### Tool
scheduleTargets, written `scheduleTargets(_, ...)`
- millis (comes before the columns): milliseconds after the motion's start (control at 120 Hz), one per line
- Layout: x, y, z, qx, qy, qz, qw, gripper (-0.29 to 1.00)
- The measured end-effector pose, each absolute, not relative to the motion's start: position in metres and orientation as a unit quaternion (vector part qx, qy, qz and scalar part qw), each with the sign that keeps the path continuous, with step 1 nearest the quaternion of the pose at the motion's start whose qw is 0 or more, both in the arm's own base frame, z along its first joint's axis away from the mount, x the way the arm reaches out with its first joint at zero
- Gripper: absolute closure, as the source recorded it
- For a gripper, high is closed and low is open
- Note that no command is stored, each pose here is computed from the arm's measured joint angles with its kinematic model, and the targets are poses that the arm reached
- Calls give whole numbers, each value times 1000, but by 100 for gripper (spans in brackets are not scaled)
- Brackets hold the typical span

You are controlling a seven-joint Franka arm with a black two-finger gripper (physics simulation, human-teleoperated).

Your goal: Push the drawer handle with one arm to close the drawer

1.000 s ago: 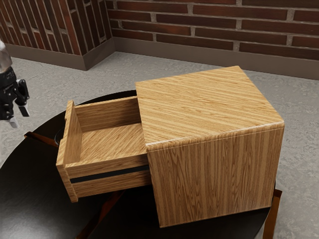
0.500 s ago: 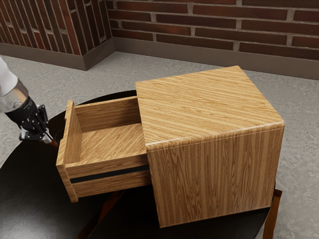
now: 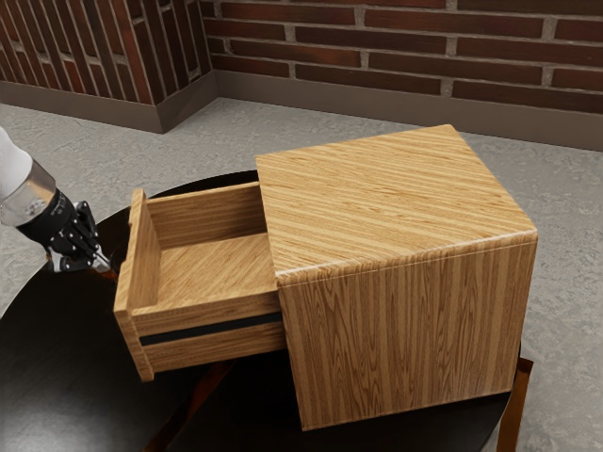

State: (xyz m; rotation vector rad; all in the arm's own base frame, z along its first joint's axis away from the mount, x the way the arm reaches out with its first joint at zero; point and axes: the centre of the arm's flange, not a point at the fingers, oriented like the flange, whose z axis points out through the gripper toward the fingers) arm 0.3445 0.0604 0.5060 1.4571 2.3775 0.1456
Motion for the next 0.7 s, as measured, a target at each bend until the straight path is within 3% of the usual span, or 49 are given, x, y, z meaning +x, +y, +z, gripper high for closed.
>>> scheduleTargets(700,390,16,507,515,839,52,167,79)
